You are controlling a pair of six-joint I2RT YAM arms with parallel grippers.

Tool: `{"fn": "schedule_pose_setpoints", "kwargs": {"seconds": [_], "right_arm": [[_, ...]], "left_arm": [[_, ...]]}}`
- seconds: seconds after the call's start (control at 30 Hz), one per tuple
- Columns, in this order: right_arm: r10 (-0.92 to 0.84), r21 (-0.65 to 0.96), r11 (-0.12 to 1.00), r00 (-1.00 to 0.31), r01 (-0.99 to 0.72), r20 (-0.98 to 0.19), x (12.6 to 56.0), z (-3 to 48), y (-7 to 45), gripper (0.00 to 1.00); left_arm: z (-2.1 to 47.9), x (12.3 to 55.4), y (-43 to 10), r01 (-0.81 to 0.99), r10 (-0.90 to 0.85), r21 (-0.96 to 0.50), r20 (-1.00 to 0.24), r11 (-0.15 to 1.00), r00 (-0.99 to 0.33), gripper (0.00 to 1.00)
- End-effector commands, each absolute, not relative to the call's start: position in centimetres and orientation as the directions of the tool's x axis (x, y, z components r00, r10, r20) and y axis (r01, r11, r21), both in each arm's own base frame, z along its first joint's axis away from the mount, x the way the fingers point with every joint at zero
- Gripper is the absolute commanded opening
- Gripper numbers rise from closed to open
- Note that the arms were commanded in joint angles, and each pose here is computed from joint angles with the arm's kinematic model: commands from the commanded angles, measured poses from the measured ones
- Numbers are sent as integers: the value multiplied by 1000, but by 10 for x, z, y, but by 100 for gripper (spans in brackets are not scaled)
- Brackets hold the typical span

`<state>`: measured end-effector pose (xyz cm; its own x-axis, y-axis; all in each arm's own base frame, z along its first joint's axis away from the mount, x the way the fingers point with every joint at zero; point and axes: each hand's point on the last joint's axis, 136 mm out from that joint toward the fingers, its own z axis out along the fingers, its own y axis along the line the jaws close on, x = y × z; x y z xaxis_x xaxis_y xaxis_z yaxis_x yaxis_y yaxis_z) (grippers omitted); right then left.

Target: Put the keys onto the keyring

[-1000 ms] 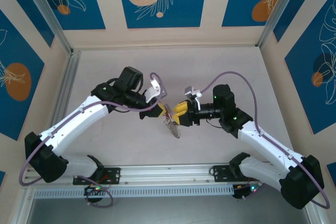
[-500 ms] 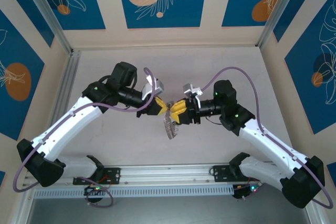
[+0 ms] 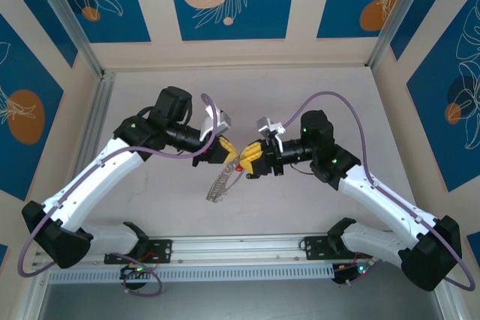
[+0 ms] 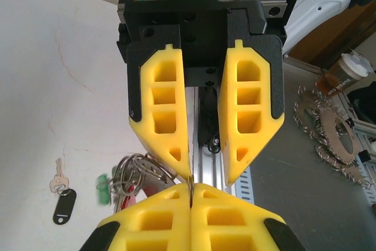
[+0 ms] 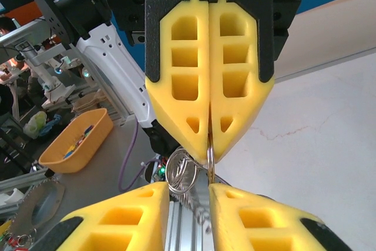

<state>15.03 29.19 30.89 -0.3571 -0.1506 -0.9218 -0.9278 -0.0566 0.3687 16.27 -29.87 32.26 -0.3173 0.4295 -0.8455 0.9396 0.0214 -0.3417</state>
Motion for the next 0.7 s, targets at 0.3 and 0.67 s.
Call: {"fn": "schedule_pose_setpoints", "kwargs": {"seconds": [0.3,0.67], "right_arm": [[-129,292,-96,-279,-952,-952,147,327,304,24],[-123,274,-91,-262,-957,-957,148,329,304,20]], "left_arm": [[342,156,-304,949,394,-310,-879,-48,-268,0],[329,151,-303,949,478,-314,-840,-41,-257,0]]}}
